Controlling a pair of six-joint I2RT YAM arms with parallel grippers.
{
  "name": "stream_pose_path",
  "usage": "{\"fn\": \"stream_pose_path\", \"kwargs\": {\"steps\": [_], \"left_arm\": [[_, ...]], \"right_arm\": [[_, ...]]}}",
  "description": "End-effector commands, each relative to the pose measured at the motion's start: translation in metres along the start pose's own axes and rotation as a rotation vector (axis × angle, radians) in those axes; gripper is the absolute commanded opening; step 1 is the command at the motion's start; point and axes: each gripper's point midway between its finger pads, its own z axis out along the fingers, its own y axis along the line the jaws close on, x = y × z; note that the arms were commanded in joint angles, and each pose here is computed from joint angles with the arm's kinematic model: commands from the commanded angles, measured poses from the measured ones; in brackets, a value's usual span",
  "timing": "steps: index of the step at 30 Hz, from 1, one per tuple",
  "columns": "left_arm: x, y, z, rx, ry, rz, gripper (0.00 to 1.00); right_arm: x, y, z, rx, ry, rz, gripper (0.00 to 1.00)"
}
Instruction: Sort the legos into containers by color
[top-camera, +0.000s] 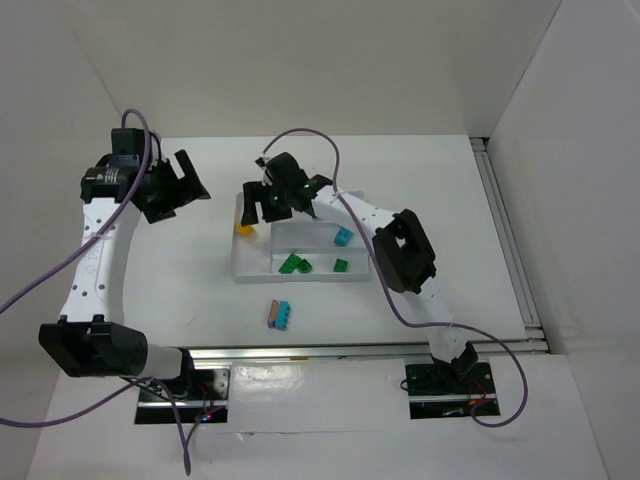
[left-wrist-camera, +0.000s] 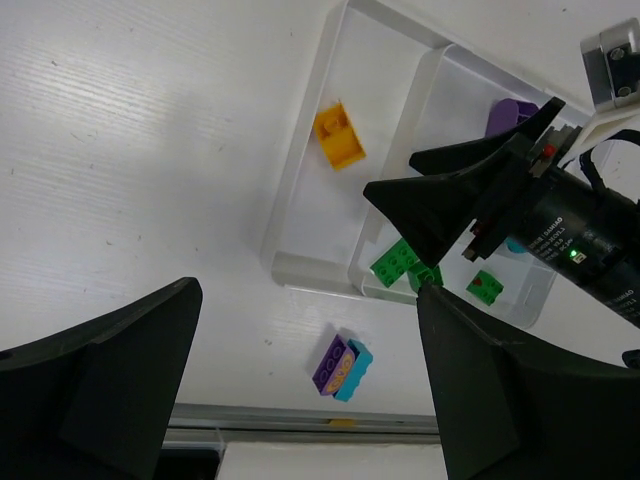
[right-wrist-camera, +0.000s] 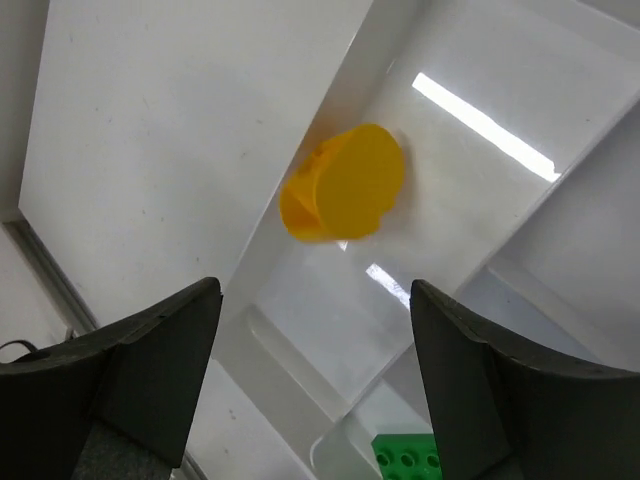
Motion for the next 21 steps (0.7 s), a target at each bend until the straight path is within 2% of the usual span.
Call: {"fn": "stream_pose_path", "kwargs": {"steps": [1,3,4,7,12,15,18,21], "left_arm": [[-0.005,-0.005,-0.015,0.039,-0.046,0.016,1.0],[-0.008,-0.005,-0.018,0.038,-0.066,0.017,1.0],[-0.01,-0.002,-0.018,0.033,-0.069,0.011,1.0],[-0.012,-0.003,-0.018,0.037,-0.079,0.012,1.0],[-0.011,-0.005,-0.014,0.055,-0.073,0.013,1.0],[-0.006,-0.006,-0.005,0.059,-0.039,0.01,0.99],[-0.002,-0.005,-0.001,0.064,-0.024,0.009,0.99],[0.003,-0.004,0.007,0.066,-0.002,0.006,0.99]], "right_arm": [[-0.033,0.018,-0.033,0.031,-0.092,-0.047,0.83],[-0.045,0.021,-0.062,0.076,-0.157,-0.064,0.83],[-0.03,0.01,-0.065,0.106,-0.134,-0.064,0.82],[-0.024,0.017,-0.098,0.122,-0.159,-0.106,0.74],[0.078,0.007,-0.116,0.248,0.021,-0.215,0.72],[0.127,0.01,-0.13,0.261,0.102,-0.281,0.8],[0.169,0.025,-0.134,0.247,0.166,-0.471,0.9],[0.185,0.031,-0.132,0.272,0.193,-0.6,0.95]]}}
